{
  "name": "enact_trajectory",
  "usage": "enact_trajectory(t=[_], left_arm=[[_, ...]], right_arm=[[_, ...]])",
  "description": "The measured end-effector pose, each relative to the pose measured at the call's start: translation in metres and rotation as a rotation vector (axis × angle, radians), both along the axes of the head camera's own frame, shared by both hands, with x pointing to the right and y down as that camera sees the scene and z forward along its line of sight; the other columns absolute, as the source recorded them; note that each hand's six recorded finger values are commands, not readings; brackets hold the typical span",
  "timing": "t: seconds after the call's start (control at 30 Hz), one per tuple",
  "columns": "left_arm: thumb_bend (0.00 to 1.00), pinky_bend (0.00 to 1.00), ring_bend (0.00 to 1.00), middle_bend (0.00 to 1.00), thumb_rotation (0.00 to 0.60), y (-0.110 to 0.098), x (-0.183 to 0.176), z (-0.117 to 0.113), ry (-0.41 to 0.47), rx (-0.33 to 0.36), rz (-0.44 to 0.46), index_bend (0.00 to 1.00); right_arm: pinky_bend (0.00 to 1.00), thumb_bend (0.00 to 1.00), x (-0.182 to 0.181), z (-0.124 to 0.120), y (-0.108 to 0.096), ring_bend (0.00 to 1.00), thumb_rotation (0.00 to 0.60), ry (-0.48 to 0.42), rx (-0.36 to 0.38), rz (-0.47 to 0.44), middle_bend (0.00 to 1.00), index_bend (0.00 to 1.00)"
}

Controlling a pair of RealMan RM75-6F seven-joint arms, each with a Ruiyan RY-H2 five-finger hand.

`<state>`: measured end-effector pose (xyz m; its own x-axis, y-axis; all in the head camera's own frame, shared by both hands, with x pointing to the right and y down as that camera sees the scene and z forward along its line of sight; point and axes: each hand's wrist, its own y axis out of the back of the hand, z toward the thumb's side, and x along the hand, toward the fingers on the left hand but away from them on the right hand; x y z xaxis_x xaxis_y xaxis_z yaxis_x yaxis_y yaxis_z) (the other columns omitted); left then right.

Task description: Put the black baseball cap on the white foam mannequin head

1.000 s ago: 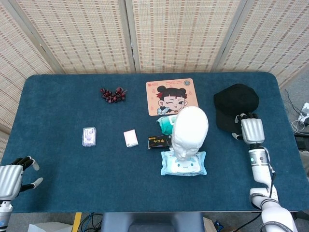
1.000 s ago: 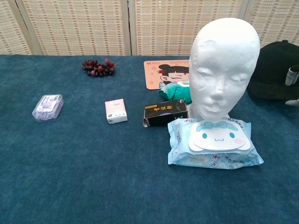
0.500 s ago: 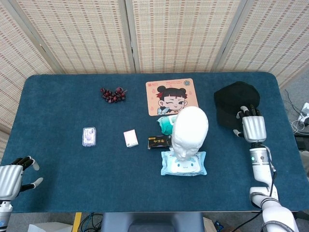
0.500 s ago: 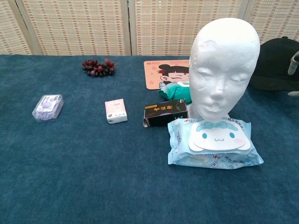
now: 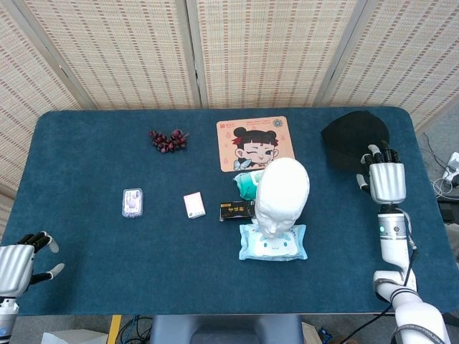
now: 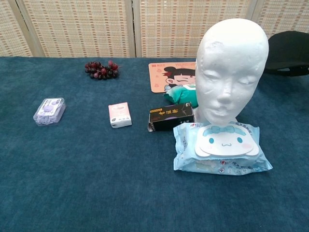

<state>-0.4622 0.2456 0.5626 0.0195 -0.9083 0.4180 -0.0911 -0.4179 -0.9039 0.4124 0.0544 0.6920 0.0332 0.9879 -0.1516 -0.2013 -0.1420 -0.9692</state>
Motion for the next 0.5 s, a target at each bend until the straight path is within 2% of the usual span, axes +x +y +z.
enact_trajectory(t=[0.33,0.5], left_arm=[[0.02,0.67,0.43,0.47,0.6,0.0001,0.0,0.0007,-0.001,-0.004,-0.001,0.56],[0.02,0.67,0.43,0.47,0.6,0.0001,-0.0003,0.0008,0.0,-0.006,-0.001,0.56]], right_arm=[[0.24,0.4,0.0041,-0.0023,-0.0043,0.13,0.6,-0.012,0.005,0.024,0.26,0.45],[0.24,0.42,0.0042,-0.0038,-0.0046,0.13,0.6,-0.019,0.013,0.028,0.26,0.49]])
